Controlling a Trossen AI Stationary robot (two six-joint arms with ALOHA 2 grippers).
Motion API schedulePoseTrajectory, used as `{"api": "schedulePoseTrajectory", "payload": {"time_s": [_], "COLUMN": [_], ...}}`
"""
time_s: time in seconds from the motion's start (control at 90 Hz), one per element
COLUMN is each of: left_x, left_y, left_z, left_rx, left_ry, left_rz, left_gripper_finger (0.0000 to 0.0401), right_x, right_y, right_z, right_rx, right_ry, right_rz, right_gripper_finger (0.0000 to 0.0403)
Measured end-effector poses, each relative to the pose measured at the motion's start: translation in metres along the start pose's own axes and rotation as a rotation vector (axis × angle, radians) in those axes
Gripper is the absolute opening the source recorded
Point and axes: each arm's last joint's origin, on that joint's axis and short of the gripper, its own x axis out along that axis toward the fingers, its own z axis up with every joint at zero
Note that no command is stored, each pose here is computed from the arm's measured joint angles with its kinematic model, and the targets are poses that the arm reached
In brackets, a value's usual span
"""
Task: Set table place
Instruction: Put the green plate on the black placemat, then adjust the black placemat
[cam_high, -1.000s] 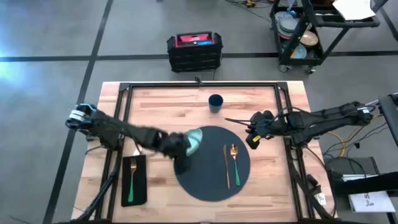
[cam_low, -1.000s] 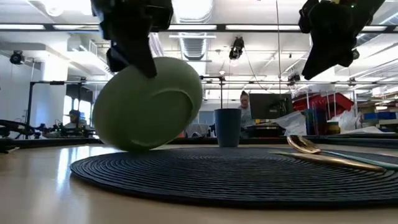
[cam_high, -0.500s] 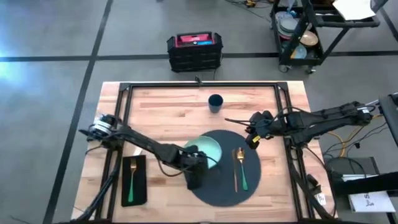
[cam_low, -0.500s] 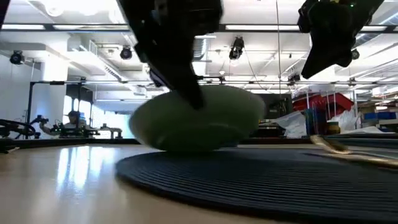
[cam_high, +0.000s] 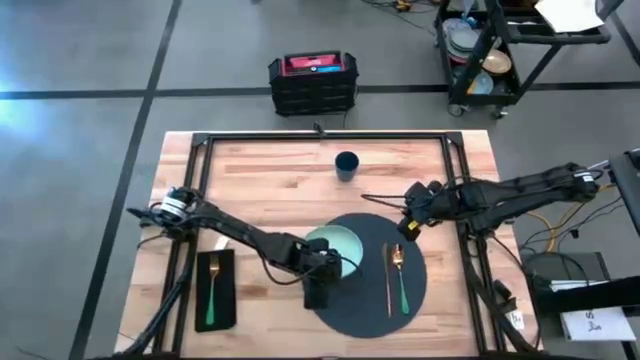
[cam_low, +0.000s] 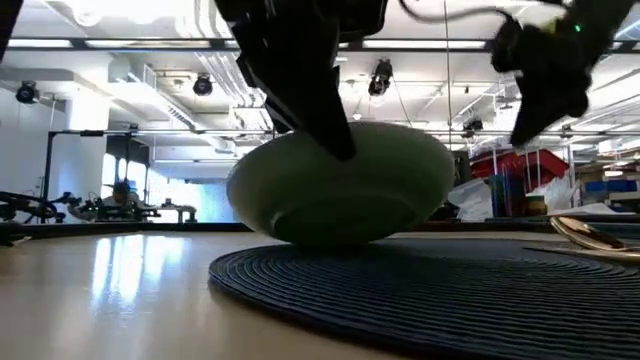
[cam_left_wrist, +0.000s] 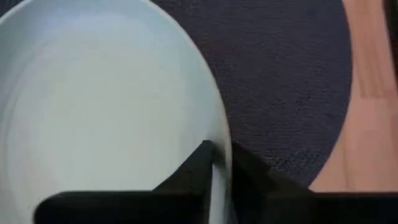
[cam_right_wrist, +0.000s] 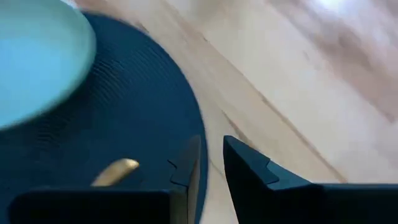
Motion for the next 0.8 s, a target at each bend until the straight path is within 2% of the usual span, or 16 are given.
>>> {"api": "schedulePoseTrajectory", "payload": {"time_s": [0.111,0.256,0.322,0.389,0.444,0.5,0.611,0.644,0.8], "left_x": [0.0,0.0,0.0,0.0,-0.003,-0.007,-0.018,-0.02,-0.019], "left_y": [-0.001,-0.001,0.001,0.005,0.008,0.012,0.024,0.028,0.048], "left_z": [-0.001,0.0,-0.001,-0.002,-0.004,-0.006,-0.006,-0.005,-0.004], "left_rx": [0.0,0.017,0.014,-0.006,-0.019,-0.032,-0.056,-0.068,-0.103], "left_ry": [0.01,0.01,0.022,0.033,0.051,0.066,0.073,0.064,0.053], "left_rz": [-0.036,-0.049,-0.037,0.02,0.067,0.108,0.159,0.164,0.195], "left_gripper_finger": [0.0097,0.0148,0.0165,0.0169,0.0159,0.0132,0.0035,0.0018,0.0002], "right_x": [0.013,0.027,0.03,0.03,0.03,0.03,0.029,0.029,0.024], "right_y": [-0.004,-0.001,0.001,0.003,0.005,0.006,0.009,0.01,0.014], "right_z": [-0.013,-0.027,-0.032,-0.038,-0.044,-0.05,-0.064,-0.067,-0.083], "right_rx": [0.049,0.082,0.1,0.112,0.119,0.122,0.131,0.136,0.182], "right_ry": [0.085,0.145,0.158,0.171,0.183,0.188,0.198,0.201,0.222], "right_rz": [0.028,0.124,0.144,0.151,0.15,0.143,0.136,0.138,0.139], "right_gripper_finger": [0.008,0.0101,0.0109,0.0113,0.0106,0.0087,0.0021,0.0011,0.0004]}}
